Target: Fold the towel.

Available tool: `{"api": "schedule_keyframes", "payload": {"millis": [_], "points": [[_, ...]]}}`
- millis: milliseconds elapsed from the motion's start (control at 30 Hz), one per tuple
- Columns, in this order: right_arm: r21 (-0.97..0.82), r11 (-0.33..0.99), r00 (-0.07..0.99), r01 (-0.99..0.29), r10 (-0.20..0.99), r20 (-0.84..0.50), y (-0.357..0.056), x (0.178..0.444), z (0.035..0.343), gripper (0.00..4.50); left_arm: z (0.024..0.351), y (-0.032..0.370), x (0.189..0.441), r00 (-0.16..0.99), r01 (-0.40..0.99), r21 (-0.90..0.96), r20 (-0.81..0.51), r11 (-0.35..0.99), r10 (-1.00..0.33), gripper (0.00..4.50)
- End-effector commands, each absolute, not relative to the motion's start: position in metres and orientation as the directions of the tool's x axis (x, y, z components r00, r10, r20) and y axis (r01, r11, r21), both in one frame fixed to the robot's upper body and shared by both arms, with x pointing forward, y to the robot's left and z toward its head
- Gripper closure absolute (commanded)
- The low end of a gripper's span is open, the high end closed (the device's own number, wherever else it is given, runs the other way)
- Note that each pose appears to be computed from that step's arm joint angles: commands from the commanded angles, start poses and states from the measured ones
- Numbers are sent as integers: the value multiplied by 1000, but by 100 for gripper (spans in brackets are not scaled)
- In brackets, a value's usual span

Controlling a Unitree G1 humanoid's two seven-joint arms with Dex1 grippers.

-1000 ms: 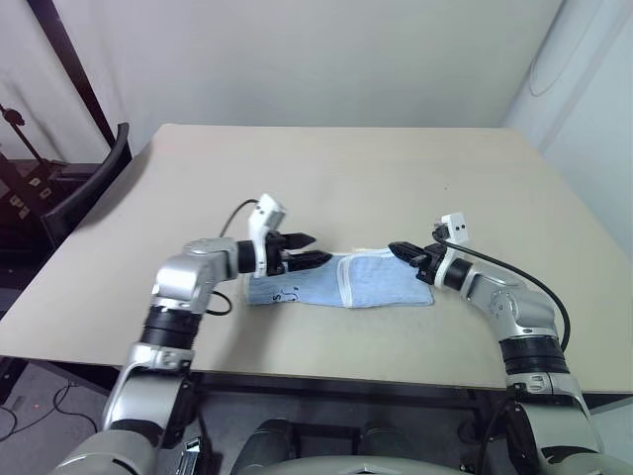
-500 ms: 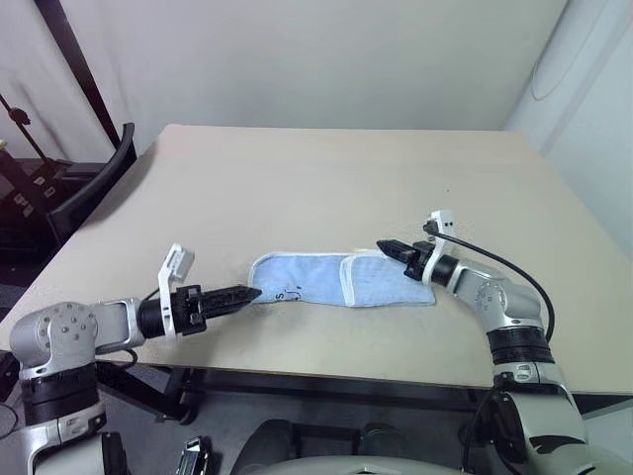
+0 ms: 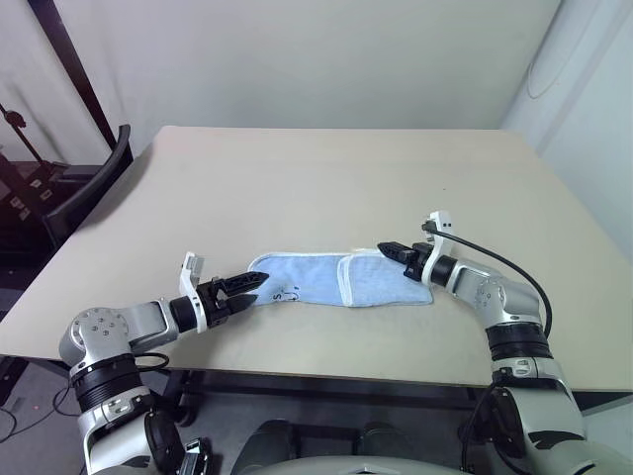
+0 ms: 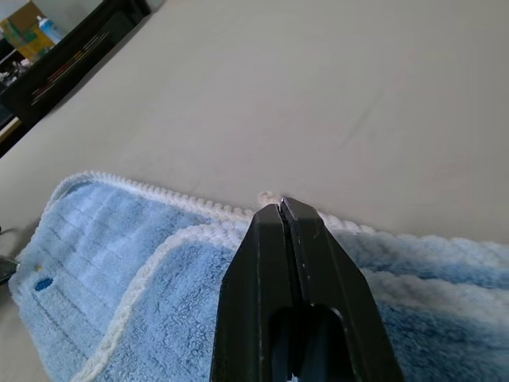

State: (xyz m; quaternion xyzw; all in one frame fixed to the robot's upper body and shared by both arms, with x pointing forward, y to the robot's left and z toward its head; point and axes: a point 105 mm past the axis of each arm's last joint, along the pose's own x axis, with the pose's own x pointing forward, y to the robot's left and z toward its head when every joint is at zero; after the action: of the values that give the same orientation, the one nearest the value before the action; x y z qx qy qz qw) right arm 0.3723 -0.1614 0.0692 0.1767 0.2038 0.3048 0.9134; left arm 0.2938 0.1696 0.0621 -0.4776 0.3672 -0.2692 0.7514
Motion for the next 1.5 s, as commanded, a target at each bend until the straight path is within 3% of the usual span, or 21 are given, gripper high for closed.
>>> {"api": "schedule_keyframes", "payload": {"millis": [33,533,933,1167,1300,1500], "points": [[433,753,752,-495,621,-221,-164,378,85,450,56,178,297,610,-10,-906,-341,423,-716,2],[449,761,757,-468,607,-241,-169,373,77,450,60,188,262,509,30,-909,-344,416,-789,2],[447,779,778,-439,578,-245,-171,382,78,450,41,174,291,561,-93,-905,-393,416,-729,2],[443,793,792,-419,558,-249,-175,382,77,450,45,163,299,573,-78,-927,-344,368,-744,2],[440,799,797,-409,548,-253,-178,382,76,450,47,162,302,581,-72,-929,-335,364,-741,125],[438,808,805,-395,534,-259,-183,383,76,450,48,167,306,602,-76,-926,-339,371,-723,349]]}}
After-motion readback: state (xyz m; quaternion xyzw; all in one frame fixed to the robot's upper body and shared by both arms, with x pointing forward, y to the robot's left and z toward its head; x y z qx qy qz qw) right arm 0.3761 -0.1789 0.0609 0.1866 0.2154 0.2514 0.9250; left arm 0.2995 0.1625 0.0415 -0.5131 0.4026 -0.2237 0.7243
